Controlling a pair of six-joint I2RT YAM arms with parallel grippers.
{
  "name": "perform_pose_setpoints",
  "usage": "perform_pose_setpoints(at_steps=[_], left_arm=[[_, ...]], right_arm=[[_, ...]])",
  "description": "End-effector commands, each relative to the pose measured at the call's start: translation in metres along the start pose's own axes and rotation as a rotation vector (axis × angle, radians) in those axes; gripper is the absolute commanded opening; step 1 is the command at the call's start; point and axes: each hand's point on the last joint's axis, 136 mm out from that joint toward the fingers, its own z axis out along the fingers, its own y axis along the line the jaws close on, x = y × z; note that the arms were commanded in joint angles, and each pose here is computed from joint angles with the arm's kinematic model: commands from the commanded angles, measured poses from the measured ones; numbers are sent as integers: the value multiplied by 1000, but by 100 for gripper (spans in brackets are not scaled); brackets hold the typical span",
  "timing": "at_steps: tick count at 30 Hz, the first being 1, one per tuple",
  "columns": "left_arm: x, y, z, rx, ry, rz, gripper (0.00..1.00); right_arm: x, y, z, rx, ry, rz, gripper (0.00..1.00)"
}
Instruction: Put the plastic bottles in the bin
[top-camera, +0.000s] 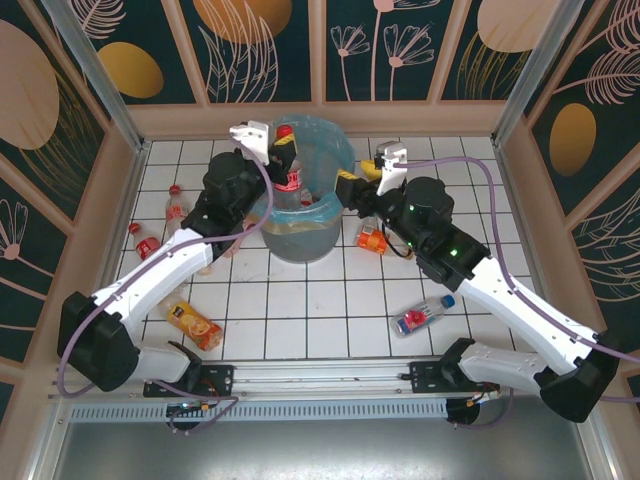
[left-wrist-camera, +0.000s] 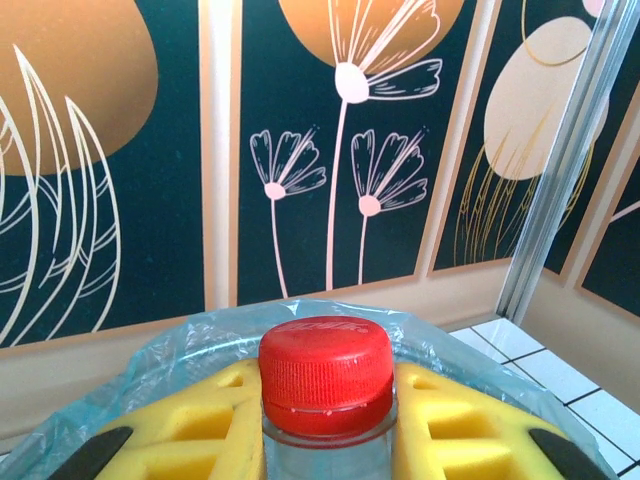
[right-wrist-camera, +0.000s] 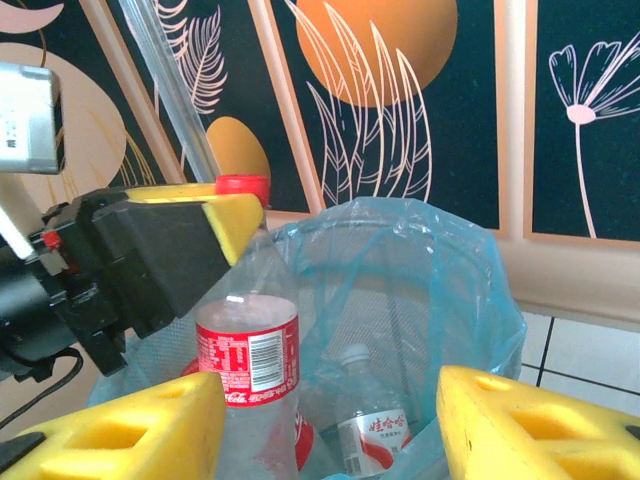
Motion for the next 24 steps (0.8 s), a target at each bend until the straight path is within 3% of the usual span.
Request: perform_pose_setpoints(at_steps=[1,3,12,24], left_arm=[[-18,-6,-8,35,-81,10,12],[-19,-8,-8,44,-84,11,22],[-31,-11,-23,67,-129,23,45],[-37,-9,-36,65,-156,21,48]], right_arm=[[-2,1,0,3,-14,7,59],[-1,1,1,6,-12,7,59],[0,3,5,1,-7,6,59],[1,5,8,-4,-3,1,59]])
